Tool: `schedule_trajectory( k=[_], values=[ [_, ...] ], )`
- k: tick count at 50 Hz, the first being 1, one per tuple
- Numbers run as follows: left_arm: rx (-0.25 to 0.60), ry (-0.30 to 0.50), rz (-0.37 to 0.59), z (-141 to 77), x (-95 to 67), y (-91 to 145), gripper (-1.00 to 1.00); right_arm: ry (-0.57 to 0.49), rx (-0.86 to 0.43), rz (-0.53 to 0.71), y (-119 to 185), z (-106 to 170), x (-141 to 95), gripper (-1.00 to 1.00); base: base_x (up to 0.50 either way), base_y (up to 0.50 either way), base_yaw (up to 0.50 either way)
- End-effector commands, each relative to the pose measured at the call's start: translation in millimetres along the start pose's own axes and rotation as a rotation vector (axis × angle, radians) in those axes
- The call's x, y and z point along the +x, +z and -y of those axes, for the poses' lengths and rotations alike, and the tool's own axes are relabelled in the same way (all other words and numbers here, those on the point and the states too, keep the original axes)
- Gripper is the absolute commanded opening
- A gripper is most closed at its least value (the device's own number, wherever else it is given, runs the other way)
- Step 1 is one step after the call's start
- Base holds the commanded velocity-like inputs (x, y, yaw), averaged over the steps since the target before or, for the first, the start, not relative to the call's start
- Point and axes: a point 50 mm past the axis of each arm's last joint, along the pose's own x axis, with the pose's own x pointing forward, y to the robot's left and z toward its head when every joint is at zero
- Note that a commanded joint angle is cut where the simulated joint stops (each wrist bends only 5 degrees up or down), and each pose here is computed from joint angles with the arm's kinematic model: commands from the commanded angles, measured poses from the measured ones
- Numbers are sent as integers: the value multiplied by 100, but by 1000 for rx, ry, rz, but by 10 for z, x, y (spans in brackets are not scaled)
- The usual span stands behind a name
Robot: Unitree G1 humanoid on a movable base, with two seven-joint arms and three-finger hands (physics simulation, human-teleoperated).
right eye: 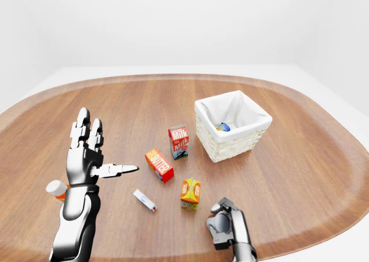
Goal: Pick up the alphabet soup and the tomato sauce, and put them in the basket.
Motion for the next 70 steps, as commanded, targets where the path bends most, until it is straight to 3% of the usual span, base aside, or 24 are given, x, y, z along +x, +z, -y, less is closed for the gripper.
schedule_trajectory(
  k=[1,15,36,70],
  values=[
    [6,-11,-17,-7,-14,-36,100,-53,51,85,185,152,-234,-100,0,0,0],
    [6,-11,-17,-7,-14,-36,100,-94,165,131,305,279,-534,-100,0,0,0],
    [6,-11,-17,-7,-14,-36,100,-108,256,114,275,281,-661,-100,0,0,0],
    [6,-12,-17,-7,-14,-36,100,-181,152,384,930,462,-821,-100,0,0,0]
  ],
)
